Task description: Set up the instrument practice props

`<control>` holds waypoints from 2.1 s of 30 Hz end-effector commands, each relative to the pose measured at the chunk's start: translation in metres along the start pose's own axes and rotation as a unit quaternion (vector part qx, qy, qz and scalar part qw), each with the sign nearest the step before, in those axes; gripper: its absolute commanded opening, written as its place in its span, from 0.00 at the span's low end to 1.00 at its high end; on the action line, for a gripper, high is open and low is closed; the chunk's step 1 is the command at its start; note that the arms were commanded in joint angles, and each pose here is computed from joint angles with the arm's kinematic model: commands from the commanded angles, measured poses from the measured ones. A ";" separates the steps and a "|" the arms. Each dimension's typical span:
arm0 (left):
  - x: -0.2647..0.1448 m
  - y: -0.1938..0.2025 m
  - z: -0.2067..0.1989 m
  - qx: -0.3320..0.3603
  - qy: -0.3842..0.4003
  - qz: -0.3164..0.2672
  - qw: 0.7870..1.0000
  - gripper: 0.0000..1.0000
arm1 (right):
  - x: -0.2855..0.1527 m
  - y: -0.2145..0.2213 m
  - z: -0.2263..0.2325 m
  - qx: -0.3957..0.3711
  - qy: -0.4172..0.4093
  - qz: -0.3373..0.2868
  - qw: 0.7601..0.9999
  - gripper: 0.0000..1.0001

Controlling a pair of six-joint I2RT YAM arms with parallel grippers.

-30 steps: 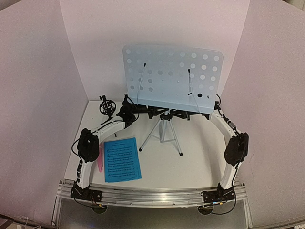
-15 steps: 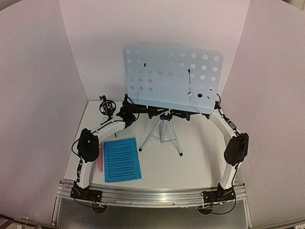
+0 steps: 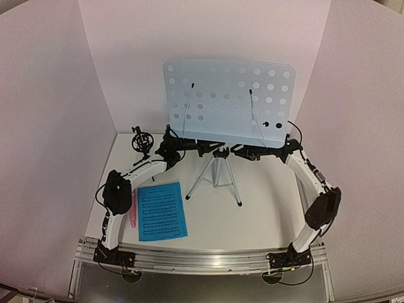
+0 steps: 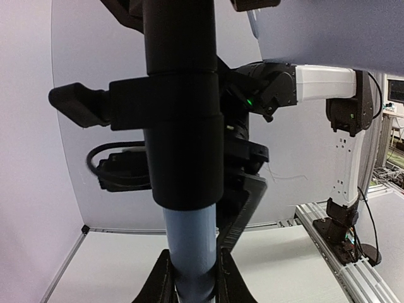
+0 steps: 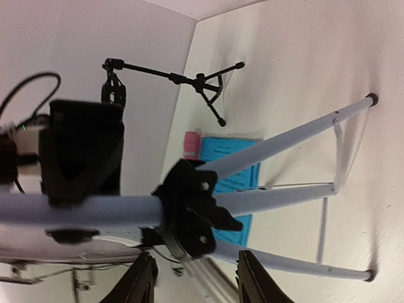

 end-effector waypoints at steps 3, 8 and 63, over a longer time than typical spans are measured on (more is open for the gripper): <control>-0.005 0.020 0.002 0.005 0.003 0.029 1.000 0.00 | -0.018 0.002 0.022 -0.393 0.002 -0.066 0.917 0.50; -0.004 0.020 0.004 0.005 0.002 0.026 1.000 0.00 | 0.000 -0.004 0.020 -0.387 -0.048 -0.073 0.918 0.54; -0.005 0.017 0.019 0.088 -0.047 0.007 0.995 0.00 | 0.018 -0.009 -0.016 0.088 -0.019 -0.038 0.995 0.32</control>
Point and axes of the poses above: each gripper's point midway between its finger pads, its own x axis out along the fingers, its own z axis along the line the jaws close on, y = z × x, the point moved 2 cm from there along -x, back along the fingers, and after that the axes turned 13 degrees about -x, right-handed, at the moved point
